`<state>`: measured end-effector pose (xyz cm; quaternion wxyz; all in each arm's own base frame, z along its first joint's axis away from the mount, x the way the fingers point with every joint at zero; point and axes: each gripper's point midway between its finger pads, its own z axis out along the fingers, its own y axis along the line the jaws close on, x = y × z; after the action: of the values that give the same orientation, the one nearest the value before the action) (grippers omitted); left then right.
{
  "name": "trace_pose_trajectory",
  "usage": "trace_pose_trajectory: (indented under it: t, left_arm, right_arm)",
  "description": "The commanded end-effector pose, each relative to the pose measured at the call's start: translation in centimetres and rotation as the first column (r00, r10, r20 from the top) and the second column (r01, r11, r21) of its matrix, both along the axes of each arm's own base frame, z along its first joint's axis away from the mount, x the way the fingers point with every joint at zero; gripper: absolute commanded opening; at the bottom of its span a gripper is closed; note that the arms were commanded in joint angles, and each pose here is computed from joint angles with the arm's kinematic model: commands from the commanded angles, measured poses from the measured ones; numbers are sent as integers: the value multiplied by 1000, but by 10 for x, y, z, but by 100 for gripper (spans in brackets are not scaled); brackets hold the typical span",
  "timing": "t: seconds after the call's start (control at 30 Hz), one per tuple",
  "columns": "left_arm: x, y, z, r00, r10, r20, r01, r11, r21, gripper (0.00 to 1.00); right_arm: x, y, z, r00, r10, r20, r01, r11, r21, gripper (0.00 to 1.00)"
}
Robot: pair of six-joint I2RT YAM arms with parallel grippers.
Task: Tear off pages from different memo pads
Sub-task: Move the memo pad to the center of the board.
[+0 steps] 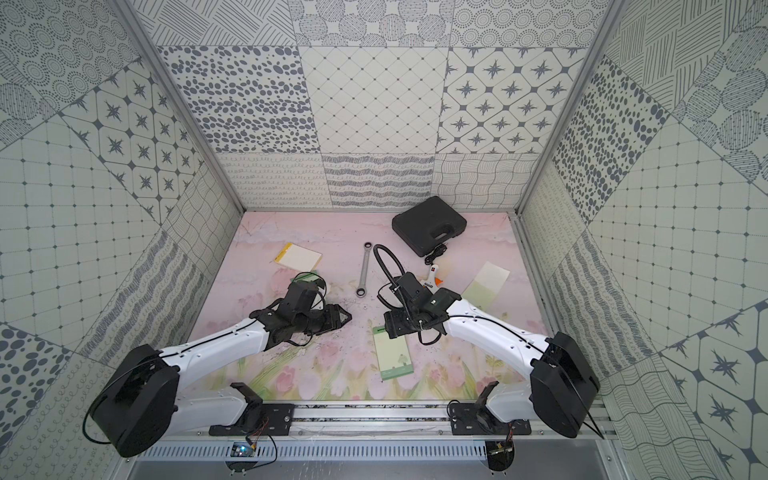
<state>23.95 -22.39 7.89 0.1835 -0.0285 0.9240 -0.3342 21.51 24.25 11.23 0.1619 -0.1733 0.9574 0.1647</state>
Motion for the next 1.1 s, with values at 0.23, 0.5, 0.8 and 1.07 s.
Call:
trace_pose_trajectory:
  t: [0.23,0.5,0.8,1.07]
  left_arm:
    - [-9,-14,-5,997,-72,-7,72,997,-32,53]
    - [-15,-25,-23,992,-95,-83,89,993,-72,50]
    - [-24,-23,-29,991,-86,-104,77,993,-89,50]
    - [-29,-16,-28,993,-80,-91,73,994,-77,49]
  right_arm:
    - [-12,8,-20,991,-18,-132,18,1000,-2,85]
    - [-31,13,-46,976,-14,-219,-4,997,-82,85]
    - [-54,21,-74,966,-67,-249,16,979,-202,94]
    - [-44,36,-103,961,-74,-266,20,980,-199,93]
